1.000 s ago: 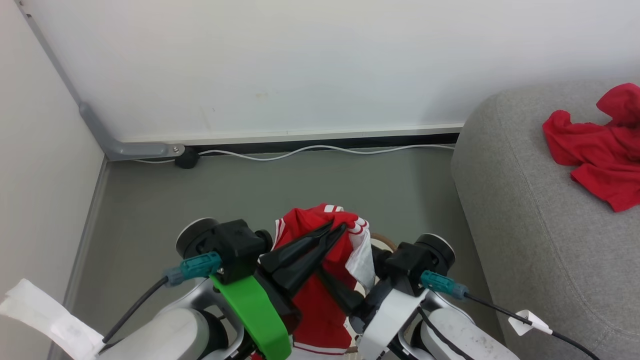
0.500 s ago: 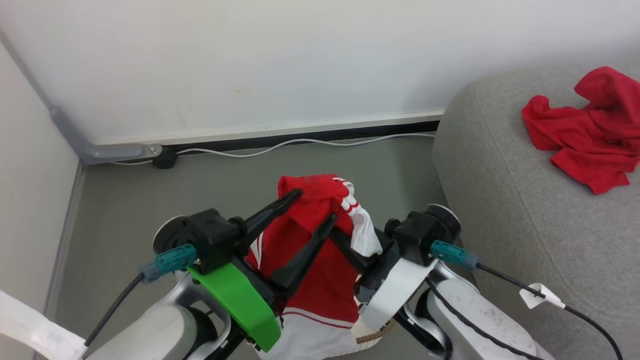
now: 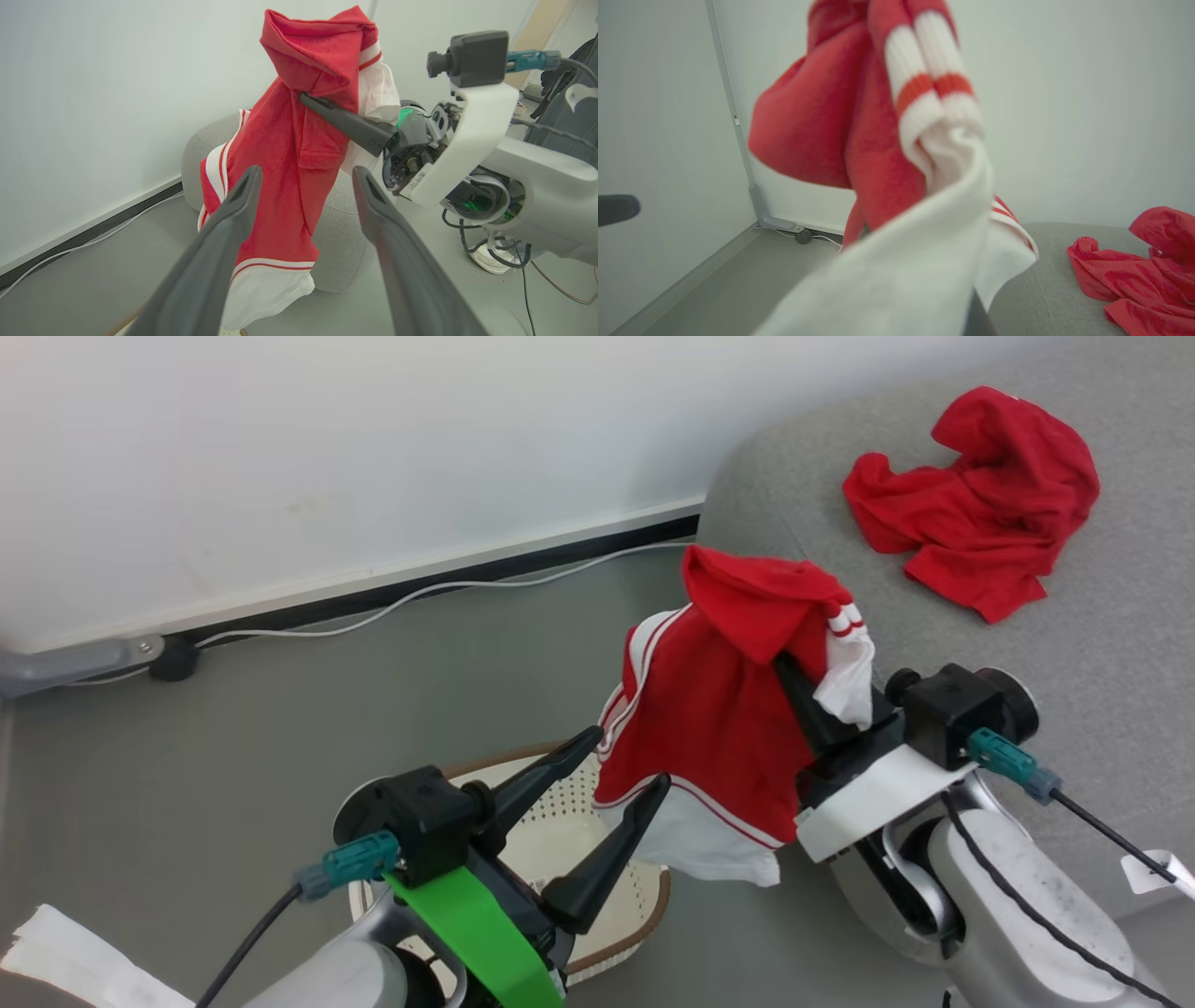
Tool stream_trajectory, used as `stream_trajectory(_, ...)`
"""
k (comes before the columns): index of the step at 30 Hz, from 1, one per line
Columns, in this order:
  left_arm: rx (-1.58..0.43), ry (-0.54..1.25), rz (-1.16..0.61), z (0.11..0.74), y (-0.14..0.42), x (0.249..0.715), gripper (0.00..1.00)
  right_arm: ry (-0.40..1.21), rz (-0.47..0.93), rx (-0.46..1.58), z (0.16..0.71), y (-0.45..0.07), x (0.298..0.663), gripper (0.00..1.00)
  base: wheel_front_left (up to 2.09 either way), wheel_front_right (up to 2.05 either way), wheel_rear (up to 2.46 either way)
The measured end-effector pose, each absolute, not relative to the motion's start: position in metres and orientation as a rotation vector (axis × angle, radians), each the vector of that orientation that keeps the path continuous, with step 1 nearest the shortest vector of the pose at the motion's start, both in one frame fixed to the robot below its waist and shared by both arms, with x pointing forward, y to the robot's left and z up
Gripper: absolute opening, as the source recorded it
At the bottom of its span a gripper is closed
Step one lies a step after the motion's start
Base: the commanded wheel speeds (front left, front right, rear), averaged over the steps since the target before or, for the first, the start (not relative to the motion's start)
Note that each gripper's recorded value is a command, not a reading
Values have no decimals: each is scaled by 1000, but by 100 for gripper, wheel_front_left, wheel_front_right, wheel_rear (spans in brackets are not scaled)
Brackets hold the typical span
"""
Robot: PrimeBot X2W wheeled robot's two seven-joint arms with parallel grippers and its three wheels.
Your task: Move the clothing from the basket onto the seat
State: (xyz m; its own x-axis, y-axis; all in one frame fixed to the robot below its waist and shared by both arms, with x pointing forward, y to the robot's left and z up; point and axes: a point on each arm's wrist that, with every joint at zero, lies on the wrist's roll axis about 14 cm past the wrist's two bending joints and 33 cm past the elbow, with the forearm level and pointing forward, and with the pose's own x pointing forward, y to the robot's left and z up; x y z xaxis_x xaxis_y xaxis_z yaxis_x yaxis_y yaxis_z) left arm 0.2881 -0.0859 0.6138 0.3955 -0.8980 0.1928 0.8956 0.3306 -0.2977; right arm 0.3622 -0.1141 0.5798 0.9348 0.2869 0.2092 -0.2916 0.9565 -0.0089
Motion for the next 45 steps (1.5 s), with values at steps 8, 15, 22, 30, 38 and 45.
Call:
stream_trajectory(8,-418,38,-1256,607,-111,289,100,-203,102,-43,579,-183,358,0,0,0,0)
stream_trajectory(15,-438,125,-1281,584,-122,301,100,-230,-50,-88,599,-247,376,0,0,0,0)
stream_trajectory(22,-468,255,-1252,544,-123,321,100,-343,-256,-136,656,-334,411,0,0,0,0)
stream_trajectory(30,-376,403,-1186,488,-95,342,100,-445,-494,-118,718,-427,442,0,0,0,0)
stream_trajectory(38,-445,417,-1058,472,-69,376,100,-385,-544,-142,707,-454,491,0,0,0,0)
stream_trajectory(45,-421,510,-936,426,-32,399,100,-301,-520,-294,683,-453,539,0,0,0,0)
